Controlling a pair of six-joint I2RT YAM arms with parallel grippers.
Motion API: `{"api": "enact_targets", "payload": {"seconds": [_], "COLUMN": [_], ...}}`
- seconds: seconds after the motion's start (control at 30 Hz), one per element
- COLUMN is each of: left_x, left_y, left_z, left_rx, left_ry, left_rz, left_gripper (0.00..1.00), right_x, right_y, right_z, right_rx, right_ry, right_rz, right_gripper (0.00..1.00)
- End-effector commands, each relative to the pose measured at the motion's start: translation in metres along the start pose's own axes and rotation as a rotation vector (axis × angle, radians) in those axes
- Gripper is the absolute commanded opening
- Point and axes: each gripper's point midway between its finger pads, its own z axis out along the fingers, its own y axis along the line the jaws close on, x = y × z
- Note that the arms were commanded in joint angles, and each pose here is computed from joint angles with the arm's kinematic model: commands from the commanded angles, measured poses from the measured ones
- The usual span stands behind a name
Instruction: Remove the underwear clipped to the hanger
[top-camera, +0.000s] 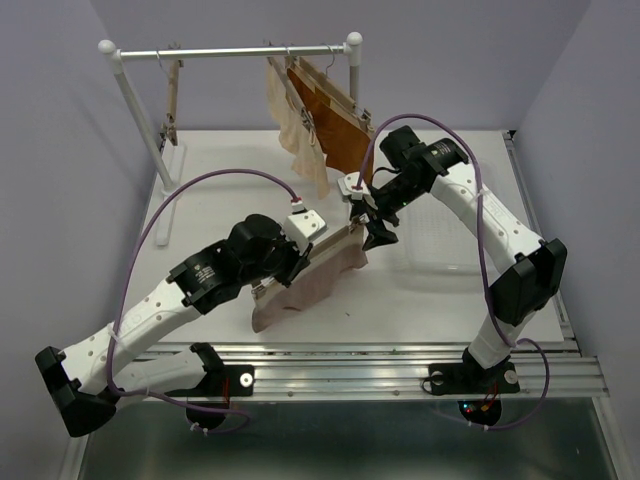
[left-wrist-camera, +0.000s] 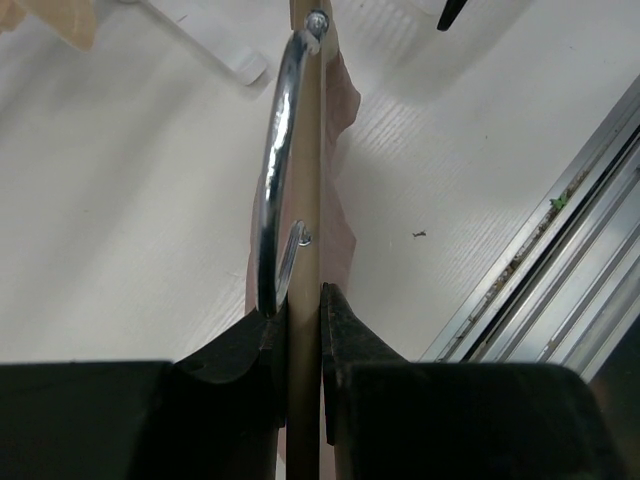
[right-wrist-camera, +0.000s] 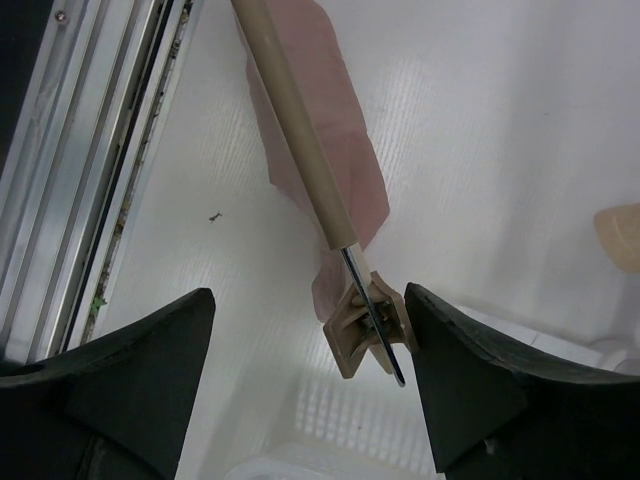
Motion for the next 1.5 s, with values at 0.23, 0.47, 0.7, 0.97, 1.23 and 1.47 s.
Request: {"api": "enact_targets", "payload": {"seconds": [0.23, 0.47, 0.7, 0.97, 1.23, 1.47], "left_x": [-0.026, -0.024, -0.028, -0.028, -0.023, -0.041], "left_y": [0.003, 0.003, 0.003, 0.004, 0.01, 0.029], "left_z": [-0.009, -0.007, -0.009, -0.001, 0.013, 0.022], "left_rx": [-0.017, -0.017, -0.014, -0.034, -0.092, -0.207], "left_ry": [-0.094, -0.084, -0.106, -0.114, -0.111, -0.199], "left_rz": [0.007, 0.008, 0.006, -0.066, -0.178, -0.309], "left_gripper": [0.0, 0.0, 0.0, 0.0, 0.0, 0.0], "right_x": [-0.026, -0.031, -0.029, -0.034, -0.063, -0.098], "right_y": [-0.009, -0.02, -0.024, -0.058, -0.096, -0.076], "right_z": [-0.008, -0.009, -0.009, -0.02, -0.073, -0.101], "right_rx": [0.078, 0.122, 0.14, 0.378, 0.737, 0.864], "right_ry": [-0.029, -0.022, -0.018, -0.05, -0.146, -0.442], "right_rz": [-0.022, 0.012, 0.021, 0.139, 0.163, 0.273], "right_gripper": [0.09, 0.01, 0.01, 1.0, 1.0, 1.0]}}
